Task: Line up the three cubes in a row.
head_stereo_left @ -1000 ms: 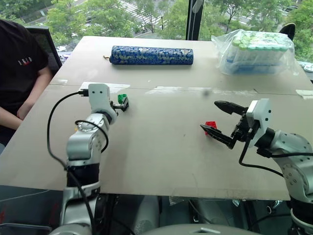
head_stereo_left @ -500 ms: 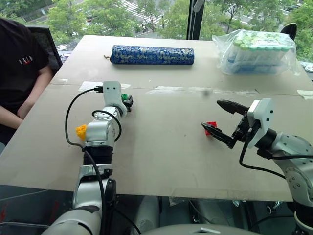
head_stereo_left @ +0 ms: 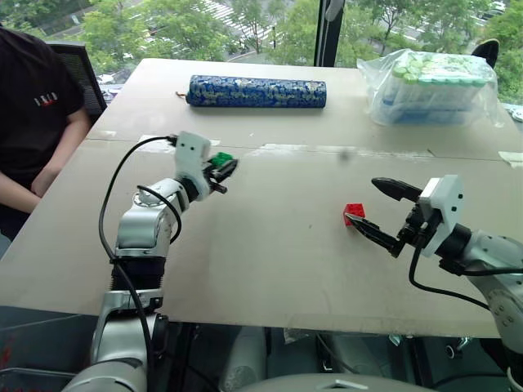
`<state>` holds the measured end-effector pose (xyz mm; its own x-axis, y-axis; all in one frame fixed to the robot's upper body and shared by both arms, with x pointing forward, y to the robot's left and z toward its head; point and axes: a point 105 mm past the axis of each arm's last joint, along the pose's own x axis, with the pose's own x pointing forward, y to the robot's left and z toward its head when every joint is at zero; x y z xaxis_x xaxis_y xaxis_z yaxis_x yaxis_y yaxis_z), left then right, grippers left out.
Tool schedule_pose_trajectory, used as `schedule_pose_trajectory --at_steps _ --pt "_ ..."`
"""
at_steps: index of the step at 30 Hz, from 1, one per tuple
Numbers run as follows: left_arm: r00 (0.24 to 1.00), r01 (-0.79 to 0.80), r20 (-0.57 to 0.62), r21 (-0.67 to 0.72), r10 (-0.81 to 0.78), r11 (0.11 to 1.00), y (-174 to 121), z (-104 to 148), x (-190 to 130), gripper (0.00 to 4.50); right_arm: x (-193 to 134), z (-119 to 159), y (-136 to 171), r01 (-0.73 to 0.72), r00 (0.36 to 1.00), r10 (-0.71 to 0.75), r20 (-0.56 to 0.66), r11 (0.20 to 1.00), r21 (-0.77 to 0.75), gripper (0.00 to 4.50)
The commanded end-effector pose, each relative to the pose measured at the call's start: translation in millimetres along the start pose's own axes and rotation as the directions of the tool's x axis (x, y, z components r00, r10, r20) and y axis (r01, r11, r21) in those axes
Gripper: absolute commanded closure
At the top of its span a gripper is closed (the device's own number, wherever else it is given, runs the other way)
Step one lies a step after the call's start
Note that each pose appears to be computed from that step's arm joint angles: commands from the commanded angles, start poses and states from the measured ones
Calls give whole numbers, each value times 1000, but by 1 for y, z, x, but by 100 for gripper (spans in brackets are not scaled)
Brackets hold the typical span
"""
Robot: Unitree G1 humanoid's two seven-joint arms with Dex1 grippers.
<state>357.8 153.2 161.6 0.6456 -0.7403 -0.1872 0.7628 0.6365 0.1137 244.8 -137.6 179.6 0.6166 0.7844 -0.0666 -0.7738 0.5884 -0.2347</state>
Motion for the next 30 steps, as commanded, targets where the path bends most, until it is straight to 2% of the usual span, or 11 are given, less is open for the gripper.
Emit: schedule_pose_trajectory --at_steps 1,5,12,18,30 --pt "930 365 -35 173 -365 915 -41 9 -3 318 -22 8 3 -47 999 47 -9 999 -25 0" --pt "856 517 -130 248 -500 819 -49 0 11 318 -40 1 5 -104 991 103 -89 995 -2 0" --pt "775 630 -177 297 -607 717 -65 -7 47 318 -50 2 0 -83 992 83 -96 997 0 0" --pt "737 675 -190 258 -649 691 -80 -7 67 318 -47 3 4 -68 993 67 -95 998 -12 0" --pt "746 666 -214 249 -631 703 -78 -11 79 318 -47 5 6 -20 997 19 -74 1000 -15 0"
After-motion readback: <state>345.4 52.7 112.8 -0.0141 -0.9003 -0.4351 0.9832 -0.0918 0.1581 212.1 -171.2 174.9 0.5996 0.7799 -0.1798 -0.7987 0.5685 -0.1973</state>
